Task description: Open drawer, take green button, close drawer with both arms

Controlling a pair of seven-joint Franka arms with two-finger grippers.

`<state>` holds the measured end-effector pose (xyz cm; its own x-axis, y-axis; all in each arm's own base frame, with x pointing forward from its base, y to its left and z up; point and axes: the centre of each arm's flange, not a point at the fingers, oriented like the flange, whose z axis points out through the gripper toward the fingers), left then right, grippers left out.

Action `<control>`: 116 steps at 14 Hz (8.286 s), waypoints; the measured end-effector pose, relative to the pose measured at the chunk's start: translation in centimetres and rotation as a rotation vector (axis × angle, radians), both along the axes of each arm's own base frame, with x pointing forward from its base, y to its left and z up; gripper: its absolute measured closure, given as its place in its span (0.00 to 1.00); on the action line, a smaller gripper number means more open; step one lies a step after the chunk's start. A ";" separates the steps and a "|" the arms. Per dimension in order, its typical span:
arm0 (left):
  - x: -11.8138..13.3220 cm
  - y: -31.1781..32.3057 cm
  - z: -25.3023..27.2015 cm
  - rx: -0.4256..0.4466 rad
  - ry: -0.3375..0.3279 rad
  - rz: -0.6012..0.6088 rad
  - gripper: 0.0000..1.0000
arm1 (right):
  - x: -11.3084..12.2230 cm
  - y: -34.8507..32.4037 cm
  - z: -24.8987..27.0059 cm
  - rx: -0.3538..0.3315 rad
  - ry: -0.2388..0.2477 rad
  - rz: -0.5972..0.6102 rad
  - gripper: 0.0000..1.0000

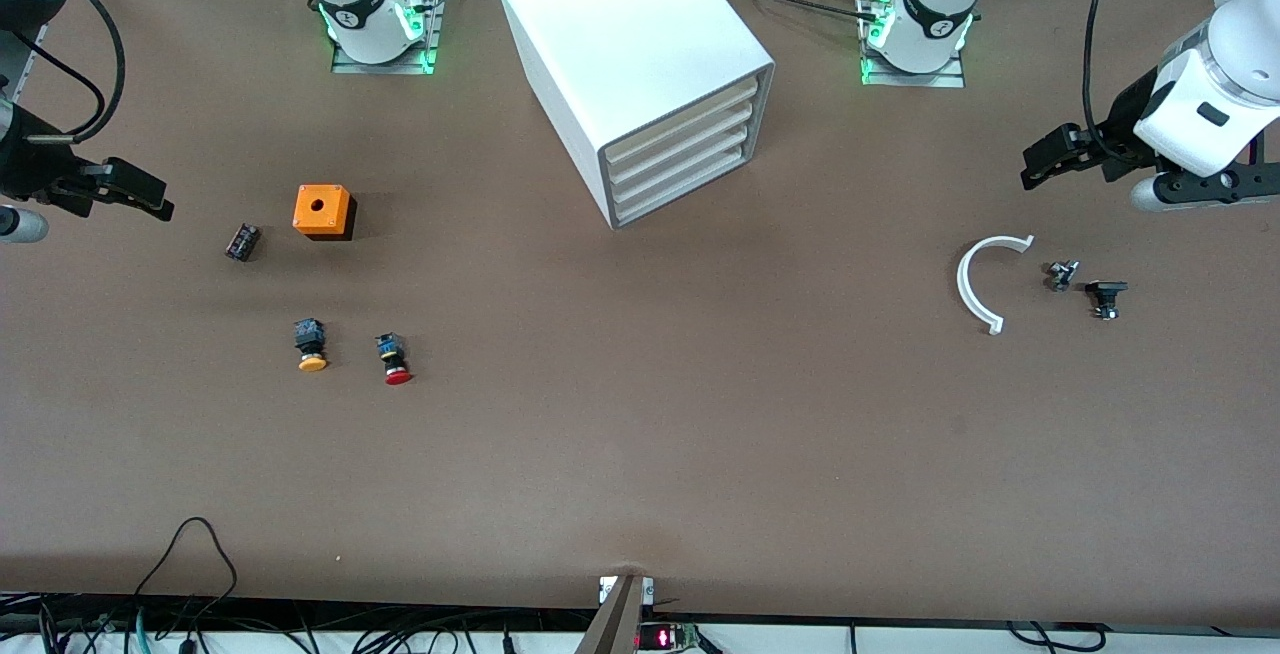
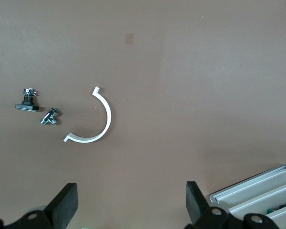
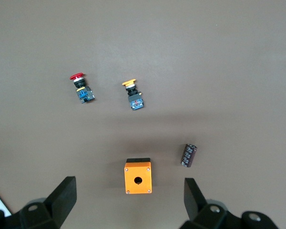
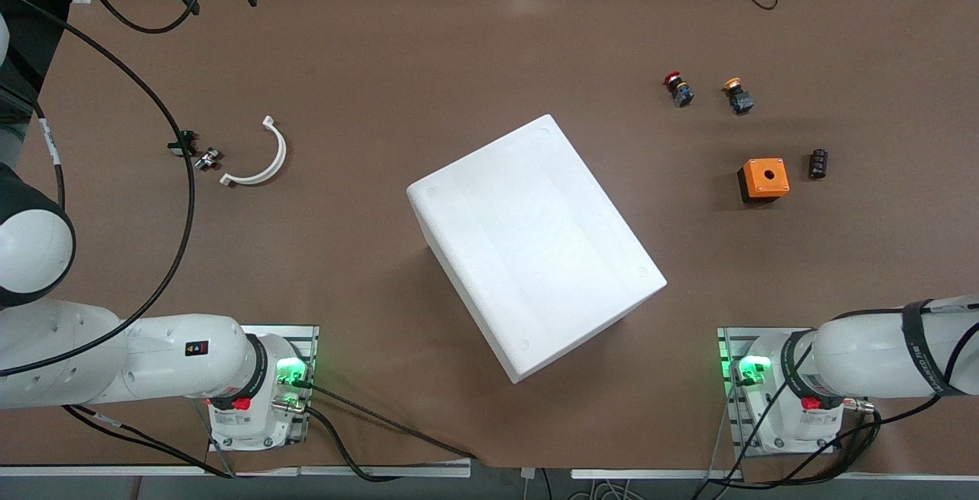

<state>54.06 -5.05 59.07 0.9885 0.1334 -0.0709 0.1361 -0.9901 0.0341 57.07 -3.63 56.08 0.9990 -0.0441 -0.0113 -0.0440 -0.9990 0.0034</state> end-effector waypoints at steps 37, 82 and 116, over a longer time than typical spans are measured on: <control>-13.6 -29.0 -43.8 -0.732 0.618 -0.285 0.25 | 5.0 16.4 -9.2 0.043 0.017 0.241 0.00; 1.0 6.1 -1.4 -0.012 -0.057 -0.263 0.00 | -11.1 64.0 -29.5 -0.017 0.010 1.708 0.00; 1.2 -20.0 -36.9 -0.091 0.030 0.081 0.00 | 4.7 29.3 -34.7 -0.179 -0.035 0.265 0.59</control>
